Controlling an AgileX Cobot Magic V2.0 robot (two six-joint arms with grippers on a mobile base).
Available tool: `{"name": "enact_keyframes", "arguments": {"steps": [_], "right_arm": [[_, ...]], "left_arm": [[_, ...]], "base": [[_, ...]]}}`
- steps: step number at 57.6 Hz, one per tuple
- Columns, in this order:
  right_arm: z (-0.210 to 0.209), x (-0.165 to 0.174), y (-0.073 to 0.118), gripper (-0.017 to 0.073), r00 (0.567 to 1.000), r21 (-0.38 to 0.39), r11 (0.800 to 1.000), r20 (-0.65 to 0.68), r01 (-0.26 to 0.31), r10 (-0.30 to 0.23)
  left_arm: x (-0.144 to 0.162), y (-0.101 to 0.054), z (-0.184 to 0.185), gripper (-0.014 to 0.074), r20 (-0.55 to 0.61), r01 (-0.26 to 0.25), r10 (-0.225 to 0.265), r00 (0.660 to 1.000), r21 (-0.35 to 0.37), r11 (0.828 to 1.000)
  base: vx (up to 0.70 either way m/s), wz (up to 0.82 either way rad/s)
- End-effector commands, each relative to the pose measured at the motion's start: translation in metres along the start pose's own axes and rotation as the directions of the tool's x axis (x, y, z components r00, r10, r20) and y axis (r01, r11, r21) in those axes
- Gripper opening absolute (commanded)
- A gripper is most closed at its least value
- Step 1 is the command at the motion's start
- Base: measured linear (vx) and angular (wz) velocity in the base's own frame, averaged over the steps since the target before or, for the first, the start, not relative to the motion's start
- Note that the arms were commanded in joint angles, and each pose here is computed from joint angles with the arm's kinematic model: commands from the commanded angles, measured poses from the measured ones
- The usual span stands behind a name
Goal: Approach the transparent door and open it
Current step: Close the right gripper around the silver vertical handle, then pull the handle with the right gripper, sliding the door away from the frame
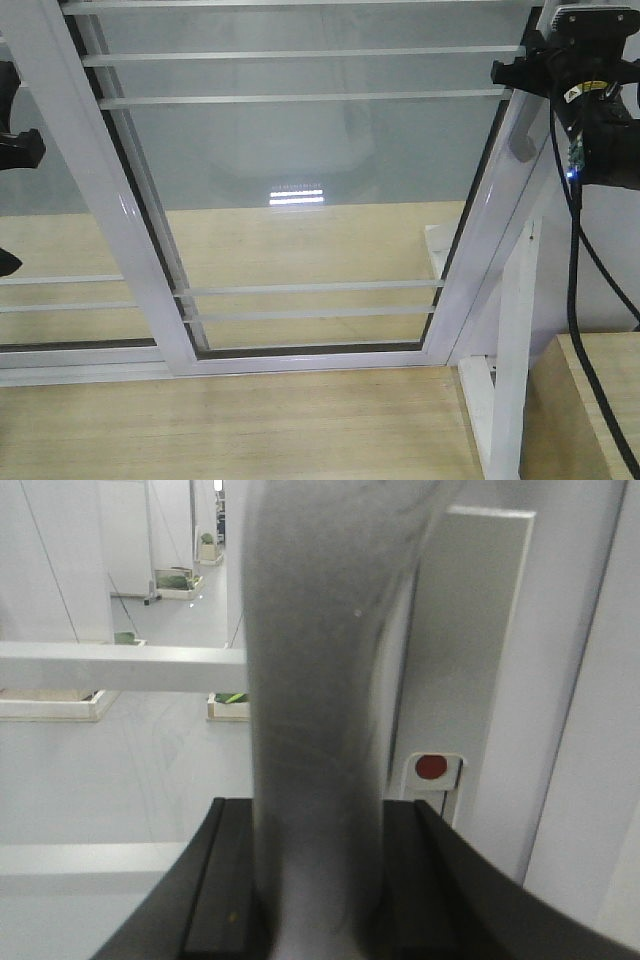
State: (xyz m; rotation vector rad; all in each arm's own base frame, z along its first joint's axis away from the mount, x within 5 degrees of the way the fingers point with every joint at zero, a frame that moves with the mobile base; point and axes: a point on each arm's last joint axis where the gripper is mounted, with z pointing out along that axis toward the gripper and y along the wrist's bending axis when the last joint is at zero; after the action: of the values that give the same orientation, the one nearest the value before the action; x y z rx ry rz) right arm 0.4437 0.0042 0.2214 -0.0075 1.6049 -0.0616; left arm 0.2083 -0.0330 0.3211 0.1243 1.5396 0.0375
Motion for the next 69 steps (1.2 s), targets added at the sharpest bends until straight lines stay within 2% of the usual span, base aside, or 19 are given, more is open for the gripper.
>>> {"name": "enact_keyframes", "arguments": {"steps": [1,13,31,51,69], "right_arm": [[-0.007,-0.044,0.005,0.0075,0.989,-0.026,0.999,0.144,0.028,-0.024],[-0.011,-0.052,0.03,0.0085,0.985,-0.09,0.995,0.171,0.05,-0.034],[-0.018,-0.054,0.071,0.0085,0.983,-0.182,0.982,0.184,0.055,-0.021],[-0.03,-0.056,0.114,0.0091,0.981,-0.279,0.957,0.194,0.077,-0.022],[-0.045,-0.056,0.153,0.0095,0.981,-0.368,0.926,0.194,0.081,-0.009]], "left_arm": [[-0.021,0.006,-0.002,0.0503,0.112,0.009,-0.003,0.994,-0.046,0.999],[-0.021,0.006,-0.002,0.0503,0.112,0.009,-0.003,0.994,-0.046,0.999],[-0.02,0.006,-0.002,0.0503,0.111,0.01,-0.004,0.994,-0.045,0.999],[-0.02,0.006,-0.002,0.0503,0.111,0.01,-0.004,0.994,-0.045,0.999],[-0.02,0.006,-0.002,0.0503,0.111,0.01,-0.005,0.994,-0.045,0.999]], "base": [[0.0,0.0],[0.0,0.0],[0.0,0.0],[0.0,0.0],[0.0,0.0]]}}
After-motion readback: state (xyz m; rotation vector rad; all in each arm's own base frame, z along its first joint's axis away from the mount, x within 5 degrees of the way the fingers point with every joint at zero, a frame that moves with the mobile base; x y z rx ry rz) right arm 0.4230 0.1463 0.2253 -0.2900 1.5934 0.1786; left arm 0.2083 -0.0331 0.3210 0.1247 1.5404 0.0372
